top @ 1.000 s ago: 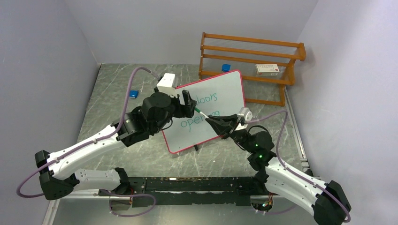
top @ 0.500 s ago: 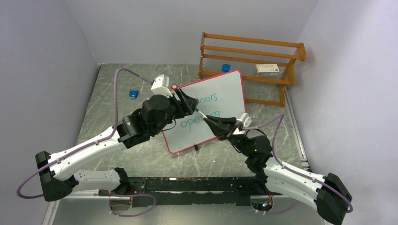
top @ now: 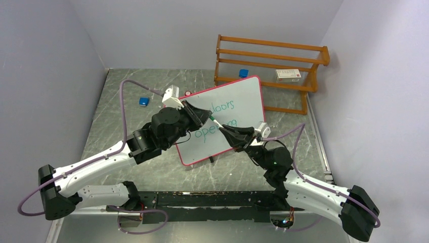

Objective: Write a sentence on the whiteboard
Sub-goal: Close the whiteboard marker at the center of the board.

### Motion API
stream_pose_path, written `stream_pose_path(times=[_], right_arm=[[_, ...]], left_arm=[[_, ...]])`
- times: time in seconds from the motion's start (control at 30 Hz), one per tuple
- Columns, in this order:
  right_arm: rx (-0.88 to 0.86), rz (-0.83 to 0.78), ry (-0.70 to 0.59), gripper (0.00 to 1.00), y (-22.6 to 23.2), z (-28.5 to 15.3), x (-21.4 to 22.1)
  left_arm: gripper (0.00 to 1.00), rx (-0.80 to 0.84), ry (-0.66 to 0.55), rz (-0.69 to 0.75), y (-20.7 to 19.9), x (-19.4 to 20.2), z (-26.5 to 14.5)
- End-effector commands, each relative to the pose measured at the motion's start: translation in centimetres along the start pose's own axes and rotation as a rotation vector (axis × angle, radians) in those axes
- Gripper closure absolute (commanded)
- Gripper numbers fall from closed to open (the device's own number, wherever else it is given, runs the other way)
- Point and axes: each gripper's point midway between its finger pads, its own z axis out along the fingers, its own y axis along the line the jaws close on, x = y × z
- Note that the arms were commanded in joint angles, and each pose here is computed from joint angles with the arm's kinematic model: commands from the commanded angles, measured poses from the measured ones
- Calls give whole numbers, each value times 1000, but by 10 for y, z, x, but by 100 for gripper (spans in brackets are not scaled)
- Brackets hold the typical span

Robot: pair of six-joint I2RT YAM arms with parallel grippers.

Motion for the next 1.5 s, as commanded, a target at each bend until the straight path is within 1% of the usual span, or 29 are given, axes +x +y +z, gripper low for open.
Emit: stream_pose_path(times=[0.0,0.27,0.5,0.67,0.77,0.93,1.03,1.2,1.23,1.27,1.33,1.4,1.47], right_arm=[[23,-7,-79,100,-2,2,-19],[79,52,-130,100,-10,4,-31],[110,159,-140,100,-13,14,-36],[121,256,-147,100,-12,20,-40],[159,331,-163,100,-17,21,-44],[210,435,-197,100,-25,19,-49],[225,420,-177,100,-27,18,-44],[225,392,-122,100,-26,15,-37],[224,388,-111,100,-26,14,-35],[228,386,-101,100,-26,14,-34],[251,378,-81,100,-29,10,-29],[294,357,-54,100,-36,4,-22],[345,320,-15,100,-45,-2,-16]], left_arm=[[95,78,25,-68,-13,5,-2],[95,189,95,-153,-20,25,-9],[95,262,135,-119,-24,43,-15],[95,304,135,-91,-29,50,-22],[95,327,128,-77,-31,52,-27],[95,375,139,-94,-32,61,-33],[95,356,118,-93,-28,56,-33],[95,260,31,-63,-17,30,-36],[93,249,11,-57,-16,24,-37],[87,236,-9,-51,-15,18,-38],[70,212,-43,-33,-14,6,-40],[62,185,-82,4,-12,-10,-42],[57,156,-118,58,-10,-26,-45]])
